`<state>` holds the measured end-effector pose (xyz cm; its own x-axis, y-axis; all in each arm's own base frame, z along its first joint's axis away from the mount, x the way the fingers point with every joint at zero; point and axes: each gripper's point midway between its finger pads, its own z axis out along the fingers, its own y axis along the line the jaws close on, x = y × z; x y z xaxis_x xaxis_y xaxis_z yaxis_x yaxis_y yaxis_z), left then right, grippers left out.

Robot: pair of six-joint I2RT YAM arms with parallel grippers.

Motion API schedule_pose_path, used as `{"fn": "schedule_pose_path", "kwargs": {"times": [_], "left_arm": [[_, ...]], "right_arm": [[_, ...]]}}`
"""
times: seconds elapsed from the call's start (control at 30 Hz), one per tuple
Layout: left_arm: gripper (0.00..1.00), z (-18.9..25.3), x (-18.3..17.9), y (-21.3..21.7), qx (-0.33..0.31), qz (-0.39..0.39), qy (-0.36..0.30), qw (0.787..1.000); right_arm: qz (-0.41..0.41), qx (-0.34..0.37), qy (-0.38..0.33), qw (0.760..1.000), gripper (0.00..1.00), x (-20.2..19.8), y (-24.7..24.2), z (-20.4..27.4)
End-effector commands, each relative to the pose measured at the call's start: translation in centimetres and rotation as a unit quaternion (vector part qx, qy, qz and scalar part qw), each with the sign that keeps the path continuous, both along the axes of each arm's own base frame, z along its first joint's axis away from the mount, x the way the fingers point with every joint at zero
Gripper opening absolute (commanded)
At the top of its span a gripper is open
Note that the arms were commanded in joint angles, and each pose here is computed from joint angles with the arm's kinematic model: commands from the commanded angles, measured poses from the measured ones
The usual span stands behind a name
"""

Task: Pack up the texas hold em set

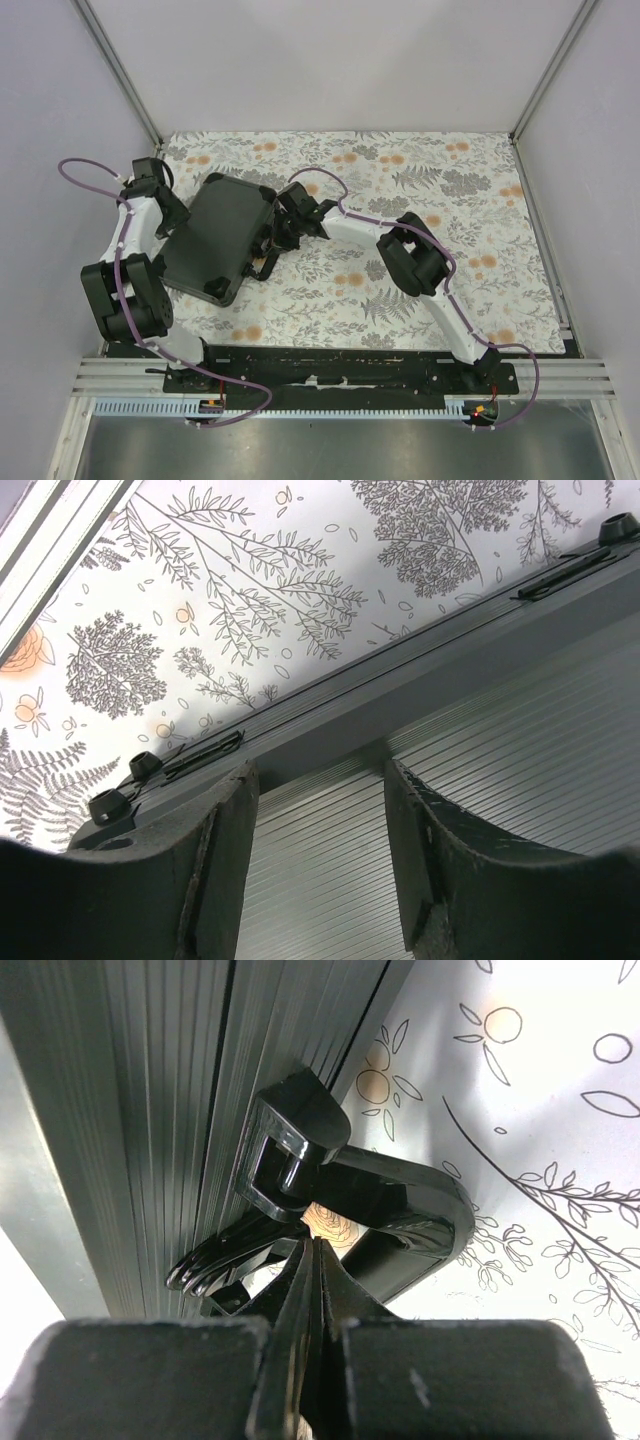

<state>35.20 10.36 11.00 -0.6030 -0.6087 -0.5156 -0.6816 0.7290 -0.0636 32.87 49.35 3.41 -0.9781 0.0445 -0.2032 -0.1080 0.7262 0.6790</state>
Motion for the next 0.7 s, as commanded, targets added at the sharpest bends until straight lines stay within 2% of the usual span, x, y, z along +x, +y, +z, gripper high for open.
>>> {"fn": "schedule_pose_path", "kwargs": {"times": [0.0, 0.27, 0.4, 0.67], "left_arm": [[0.57, -5.8, -4.7, -3.0, -0.079, 0.002, 0.105, 0.991], [0.53, -7.3, -5.2, -5.2, -0.132, -0.014, 0.102, 0.986], [0.49, -7.6, -5.2, -6.3, -0.159, -0.025, 0.097, 0.982], [0.43, -7.0, -5.1, -6.2, -0.158, -0.033, 0.098, 0.982]], "right_arm": [[0.011, -0.050, 0.007, 0.999, 0.00, -2.8, 1.1, -5.7], [-0.023, -0.058, -0.003, 0.998, 0.00, -2.7, 1.5, -6.6], [-0.051, -0.069, -0.033, 0.996, 0.00, -1.8, 1.0, -7.0], [-0.087, -0.069, -0.091, 0.990, 0.00, 0.7, 0.9, -6.0]]}}
